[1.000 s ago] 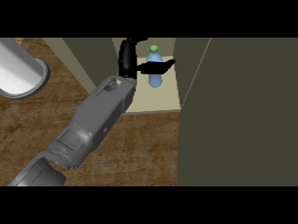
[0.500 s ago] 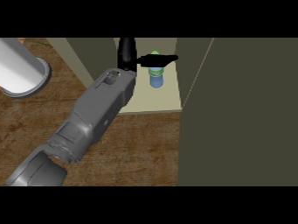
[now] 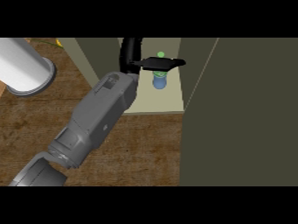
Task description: Pick up the bottled water, place it into the cabinet and close the cabinet
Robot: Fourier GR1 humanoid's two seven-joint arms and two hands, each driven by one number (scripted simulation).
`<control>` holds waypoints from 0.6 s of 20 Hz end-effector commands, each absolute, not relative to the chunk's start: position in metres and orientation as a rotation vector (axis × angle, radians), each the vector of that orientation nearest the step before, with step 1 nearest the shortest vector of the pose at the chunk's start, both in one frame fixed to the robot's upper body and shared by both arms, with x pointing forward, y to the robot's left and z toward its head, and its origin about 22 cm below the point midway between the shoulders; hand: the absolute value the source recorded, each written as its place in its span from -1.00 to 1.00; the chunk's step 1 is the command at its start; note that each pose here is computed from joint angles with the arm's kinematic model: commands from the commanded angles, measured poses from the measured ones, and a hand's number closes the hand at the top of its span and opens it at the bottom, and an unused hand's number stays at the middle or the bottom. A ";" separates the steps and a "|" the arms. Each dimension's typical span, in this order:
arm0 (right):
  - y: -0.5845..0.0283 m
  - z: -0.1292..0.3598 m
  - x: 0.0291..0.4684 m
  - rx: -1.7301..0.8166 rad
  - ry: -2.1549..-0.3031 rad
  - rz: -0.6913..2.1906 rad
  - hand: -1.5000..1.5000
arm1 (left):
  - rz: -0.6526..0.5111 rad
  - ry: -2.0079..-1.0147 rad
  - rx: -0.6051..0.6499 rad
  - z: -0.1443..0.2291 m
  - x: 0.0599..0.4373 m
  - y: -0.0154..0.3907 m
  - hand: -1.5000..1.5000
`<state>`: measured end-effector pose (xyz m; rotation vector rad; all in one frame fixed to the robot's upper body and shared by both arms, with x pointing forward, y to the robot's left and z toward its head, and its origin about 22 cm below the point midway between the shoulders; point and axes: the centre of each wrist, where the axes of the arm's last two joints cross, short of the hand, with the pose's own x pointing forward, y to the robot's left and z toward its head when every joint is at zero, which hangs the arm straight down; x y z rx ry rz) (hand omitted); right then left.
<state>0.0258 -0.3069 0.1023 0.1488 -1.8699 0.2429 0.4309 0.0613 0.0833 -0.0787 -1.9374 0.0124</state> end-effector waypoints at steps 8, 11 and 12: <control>-0.294 0.135 0.022 0.165 -1.910 0.251 -1.00 | -0.002 -1.901 -0.271 0.067 0.387 0.051 -1.00; -0.290 0.128 0.023 0.173 -1.904 0.253 -1.00 | 0.034 -1.907 -0.294 0.065 0.365 0.045 -1.00; -0.286 0.124 0.026 0.146 -1.913 0.223 -1.00 | -0.001 -1.915 -0.303 0.049 0.358 0.065 -1.00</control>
